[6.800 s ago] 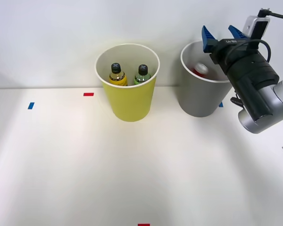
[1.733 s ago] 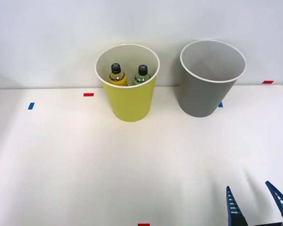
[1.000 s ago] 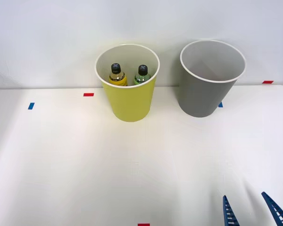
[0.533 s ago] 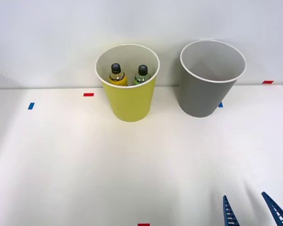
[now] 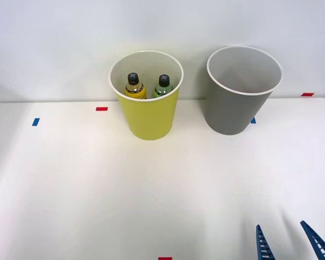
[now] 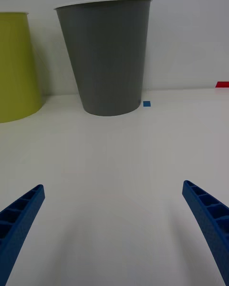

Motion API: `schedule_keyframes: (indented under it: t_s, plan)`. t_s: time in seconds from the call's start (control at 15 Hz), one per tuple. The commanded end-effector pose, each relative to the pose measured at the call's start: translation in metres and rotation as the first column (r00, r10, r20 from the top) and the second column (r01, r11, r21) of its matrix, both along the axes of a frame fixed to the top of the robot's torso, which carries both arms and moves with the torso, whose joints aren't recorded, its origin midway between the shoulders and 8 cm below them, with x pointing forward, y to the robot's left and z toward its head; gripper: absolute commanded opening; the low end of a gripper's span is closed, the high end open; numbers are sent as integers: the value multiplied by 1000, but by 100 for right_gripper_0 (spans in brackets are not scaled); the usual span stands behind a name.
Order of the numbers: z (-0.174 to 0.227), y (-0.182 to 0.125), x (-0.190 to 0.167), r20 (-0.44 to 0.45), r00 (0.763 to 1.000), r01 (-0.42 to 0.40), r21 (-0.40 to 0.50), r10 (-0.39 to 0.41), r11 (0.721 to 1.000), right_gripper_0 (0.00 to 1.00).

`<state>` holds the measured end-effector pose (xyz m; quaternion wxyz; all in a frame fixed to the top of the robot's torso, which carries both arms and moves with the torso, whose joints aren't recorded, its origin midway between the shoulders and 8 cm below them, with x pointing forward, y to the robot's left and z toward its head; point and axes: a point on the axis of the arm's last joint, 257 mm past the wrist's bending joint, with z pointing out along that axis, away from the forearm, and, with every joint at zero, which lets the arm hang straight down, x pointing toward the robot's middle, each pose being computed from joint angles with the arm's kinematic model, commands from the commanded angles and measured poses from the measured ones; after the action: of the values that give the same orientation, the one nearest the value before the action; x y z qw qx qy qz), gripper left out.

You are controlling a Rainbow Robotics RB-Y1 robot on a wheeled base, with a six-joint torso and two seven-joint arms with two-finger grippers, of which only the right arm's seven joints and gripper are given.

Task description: Put cans in the gray bin, plastic bottles in the light green bin

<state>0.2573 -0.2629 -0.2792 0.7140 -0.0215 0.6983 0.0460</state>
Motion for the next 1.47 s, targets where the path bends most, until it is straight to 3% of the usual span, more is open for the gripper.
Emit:
schedule_keyframes:
  t_s: [0.07, 1.47]
  plan:
    - [0, 0, 0, 0, 1000, 0, 0, 0, 1000, 100]
    - [0, 0, 0, 0, 1000, 0, 0, 0, 1000, 100]
